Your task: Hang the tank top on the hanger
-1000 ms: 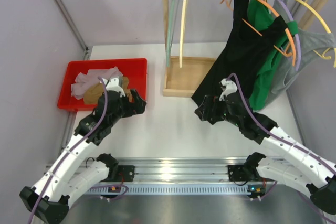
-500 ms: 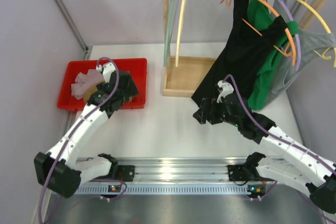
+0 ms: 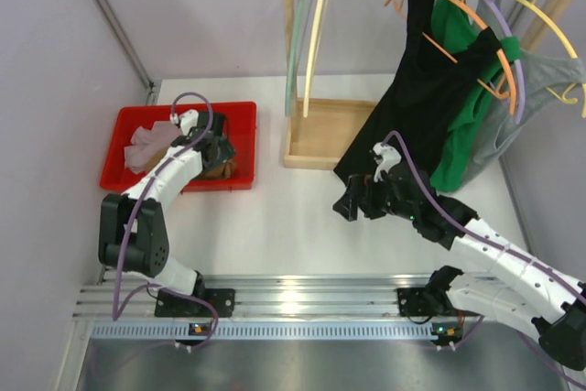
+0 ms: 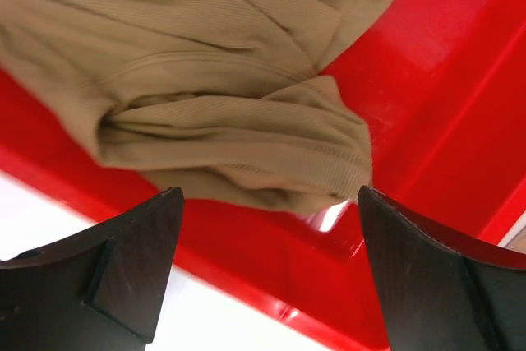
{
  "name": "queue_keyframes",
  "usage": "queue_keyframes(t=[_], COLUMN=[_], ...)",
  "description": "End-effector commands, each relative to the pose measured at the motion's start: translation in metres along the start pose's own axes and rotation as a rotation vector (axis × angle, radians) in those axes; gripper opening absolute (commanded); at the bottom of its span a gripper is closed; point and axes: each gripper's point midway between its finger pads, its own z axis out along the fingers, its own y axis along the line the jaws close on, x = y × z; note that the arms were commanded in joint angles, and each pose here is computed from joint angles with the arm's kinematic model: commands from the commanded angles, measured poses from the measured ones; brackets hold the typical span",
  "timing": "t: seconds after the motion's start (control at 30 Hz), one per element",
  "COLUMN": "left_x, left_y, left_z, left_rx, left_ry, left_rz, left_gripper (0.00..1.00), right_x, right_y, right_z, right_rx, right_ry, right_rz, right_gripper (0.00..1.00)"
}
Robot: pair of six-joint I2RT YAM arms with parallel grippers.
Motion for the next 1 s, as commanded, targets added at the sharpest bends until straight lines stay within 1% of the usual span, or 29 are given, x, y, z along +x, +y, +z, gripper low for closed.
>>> queue_keyframes(t=[0.0,0.1,0.13,0.2,0.23,0.33,0.37,0.4,0.43,0.47,0.5,0.53,0.57,0.6,0.67,0.7,0.77,0.8,0.87,0.9,0.97], left_x=[-0.020,-0.014,-0.018,-0.011,-0.013,-0.011,-0.011,-0.015,-0.017,-0.018,-0.026,-0.029,-0.028,-0.041,-0.050,-0.065,-0.078,-0.090,-0.101,-0.114,-0.119], left_y=[-0.032,-0.036,-0.040,-0.043,-0.047,-0.050,-0.052,-0.052,-0.051,-0.050,-0.051,-0.051,-0.048,-0.051,-0.052,-0.054,-0.053,-0.051,-0.047,-0.047,-0.042], left_z=[0.014,0.029,0.032,0.043,0.045,0.051,0.050,0.048,0.047,0.044,0.038,0.034,0.027,0.013,-0.005,-0.024,-0.046,-0.066,-0.086,-0.106,-0.125], left_rx=[0.096,0.095,0.105,0.111,0.125,0.124,0.127,0.131,0.128,0.124,0.133,0.135,0.129,0.149,0.179,0.214,0.243,0.266,0.282,0.310,0.328], left_ry=[-0.042,-0.024,-0.033,-0.009,-0.015,-0.003,-0.003,-0.012,-0.018,-0.019,-0.036,-0.037,-0.023,-0.043,-0.051,-0.092,-0.128,-0.162,-0.189,-0.225,-0.238], left_rz=[-0.061,-0.059,-0.067,-0.064,-0.069,-0.069,-0.067,-0.071,-0.067,-0.062,-0.069,-0.062,-0.049,-0.061,-0.046,-0.058,-0.045,-0.041,-0.032,-0.040,-0.022], left_gripper=[0.92,0.91,0.91,0.88,0.86,0.72,0.60,0.52,0.42,0.27,0.17,0.08,0.00,0.00,0.00,0.00,0.00,0.00,0.00,0.00,0.00], right_x=[-0.019,-0.017,-0.017,-0.015,-0.015,-0.013,-0.012,-0.012,-0.013,-0.012,-0.011,-0.011,-0.011,-0.012,-0.013,-0.015,-0.017,-0.019,-0.020,-0.020,-0.022], right_y=[0.016,0.016,0.016,0.016,0.016,0.015,0.014,0.014,0.014,0.014,0.014,0.014,0.014,0.014,0.015,0.016,0.017,0.018,0.018,0.019,0.020], right_z=[-0.004,-0.004,-0.004,-0.004,-0.005,-0.006,-0.007,-0.008,-0.009,-0.009,-0.009,-0.009,-0.009,-0.009,-0.009,-0.010,-0.009,-0.008,-0.006,-0.005,-0.003], right_rx=[-0.072,-0.077,-0.077,-0.084,-0.085,-0.082,-0.079,-0.078,-0.079,-0.077,-0.077,-0.078,-0.079,-0.081,-0.082,-0.083,-0.085,-0.084,-0.083,-0.085,-0.087], right_ry=[-0.058,-0.050,-0.050,-0.045,-0.044,-0.036,-0.037,-0.038,-0.044,-0.043,-0.043,-0.044,-0.044,-0.044,-0.044,-0.047,-0.048,-0.050,-0.048,-0.046,-0.045], right_rz=[-0.027,-0.028,-0.029,-0.033,-0.038,-0.041,-0.041,-0.041,-0.040,-0.039,-0.037,-0.036,-0.037,-0.037,-0.041,-0.043,-0.050,-0.051,-0.053,-0.056,-0.056], right_gripper=[1.00,1.00,1.00,1.00,1.00,1.00,1.00,1.00,1.00,1.00,1.00,1.00,1.00,1.00,0.99,1.00,1.00,1.00,1.00,1.00,1.00])
